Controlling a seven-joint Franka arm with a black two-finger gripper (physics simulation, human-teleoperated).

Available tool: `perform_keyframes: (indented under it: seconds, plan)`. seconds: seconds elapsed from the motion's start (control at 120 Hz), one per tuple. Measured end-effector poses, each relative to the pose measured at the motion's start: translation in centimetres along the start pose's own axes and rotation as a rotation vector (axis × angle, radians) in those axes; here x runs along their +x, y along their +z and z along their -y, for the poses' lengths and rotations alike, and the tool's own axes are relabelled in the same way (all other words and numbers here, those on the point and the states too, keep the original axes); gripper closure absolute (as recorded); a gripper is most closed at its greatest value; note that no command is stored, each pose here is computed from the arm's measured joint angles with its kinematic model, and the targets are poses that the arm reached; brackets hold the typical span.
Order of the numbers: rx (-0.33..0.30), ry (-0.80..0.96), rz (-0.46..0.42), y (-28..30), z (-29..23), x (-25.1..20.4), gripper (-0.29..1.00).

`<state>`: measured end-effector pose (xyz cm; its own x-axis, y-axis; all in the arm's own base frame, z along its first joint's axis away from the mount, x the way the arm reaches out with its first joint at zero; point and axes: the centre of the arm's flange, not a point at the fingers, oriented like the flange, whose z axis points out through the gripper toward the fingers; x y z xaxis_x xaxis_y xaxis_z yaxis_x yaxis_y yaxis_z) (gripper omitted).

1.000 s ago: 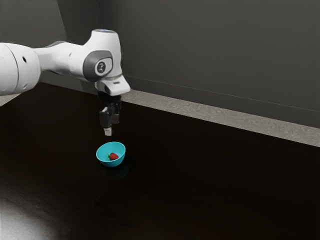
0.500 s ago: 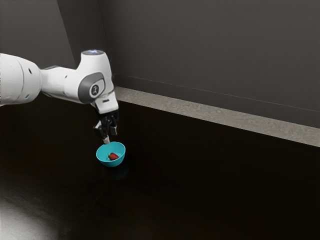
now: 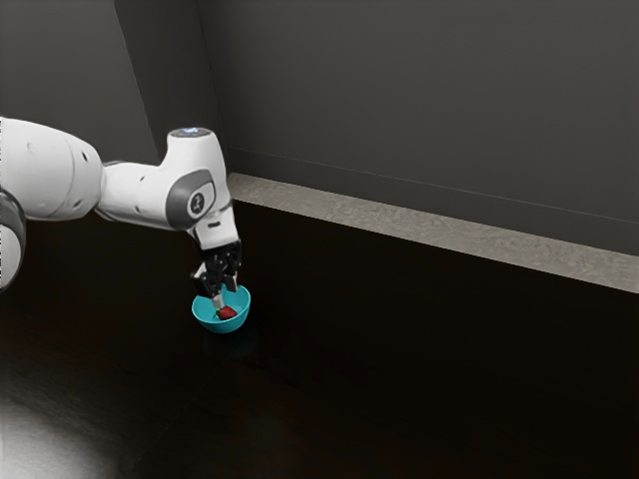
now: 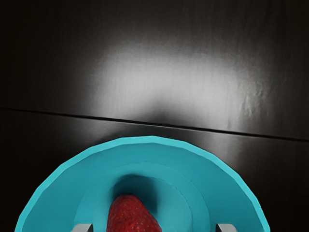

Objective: Take strawberry from the bowl

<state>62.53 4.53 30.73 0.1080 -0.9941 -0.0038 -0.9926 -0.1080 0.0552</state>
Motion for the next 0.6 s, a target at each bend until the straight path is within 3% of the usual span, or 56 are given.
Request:
perform_keyframes:
  seconds: [0.25,0.6]
  plan:
    - [-0.011,0.006,0.001,1.8,0.4,-0.5,0.40]
    - [0.026,-0.003,-0.001,3.2,1.1,-0.9,0.46]
